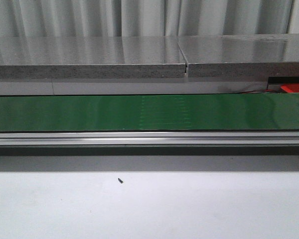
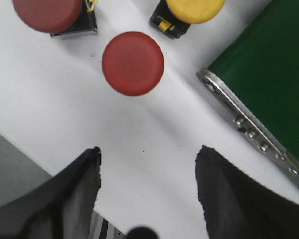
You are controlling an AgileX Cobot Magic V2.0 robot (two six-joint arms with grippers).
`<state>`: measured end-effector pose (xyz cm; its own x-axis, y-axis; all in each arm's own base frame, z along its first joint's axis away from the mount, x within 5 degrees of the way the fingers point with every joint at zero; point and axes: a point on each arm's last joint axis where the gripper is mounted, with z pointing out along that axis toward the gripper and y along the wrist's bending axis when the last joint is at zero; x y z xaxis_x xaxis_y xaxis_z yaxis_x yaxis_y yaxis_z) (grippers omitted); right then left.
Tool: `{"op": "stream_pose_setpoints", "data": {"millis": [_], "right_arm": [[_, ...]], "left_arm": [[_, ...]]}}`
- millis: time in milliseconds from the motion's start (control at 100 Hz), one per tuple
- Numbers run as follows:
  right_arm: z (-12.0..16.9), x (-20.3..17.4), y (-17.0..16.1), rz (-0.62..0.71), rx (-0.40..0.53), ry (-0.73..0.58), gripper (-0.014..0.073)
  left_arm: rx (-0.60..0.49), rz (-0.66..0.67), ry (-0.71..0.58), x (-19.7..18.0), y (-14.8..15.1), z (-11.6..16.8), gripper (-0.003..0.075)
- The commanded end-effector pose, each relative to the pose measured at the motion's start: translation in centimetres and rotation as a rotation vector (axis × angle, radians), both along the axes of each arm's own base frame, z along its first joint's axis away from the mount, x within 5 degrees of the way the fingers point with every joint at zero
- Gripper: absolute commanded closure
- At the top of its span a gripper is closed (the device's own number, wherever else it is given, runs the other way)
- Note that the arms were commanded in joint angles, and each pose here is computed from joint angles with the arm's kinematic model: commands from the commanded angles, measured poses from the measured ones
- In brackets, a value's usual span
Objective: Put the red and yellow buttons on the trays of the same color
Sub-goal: 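Grasp a red mushroom button with the left gripper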
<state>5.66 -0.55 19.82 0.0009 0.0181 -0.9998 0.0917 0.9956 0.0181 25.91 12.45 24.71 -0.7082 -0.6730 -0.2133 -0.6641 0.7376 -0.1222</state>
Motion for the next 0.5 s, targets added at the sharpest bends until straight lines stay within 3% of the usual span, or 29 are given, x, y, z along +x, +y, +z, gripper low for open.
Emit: {"op": "stream_pose_setpoints", "data": {"millis": [0, 490], "right_arm": [[1.3, -0.3, 0.1, 0.011, -0.019, -0.112, 0.0662], [1.3, -0.3, 0.1, 0.011, -0.019, -0.112, 0.0662]], "left_arm": [[0.035, 0.016, -0.075, 1.0, 0.6, 1.2, 0.0319], [0.032, 0.050, -0.010, 3.1, 2.0, -1.4, 0.0319]]}}
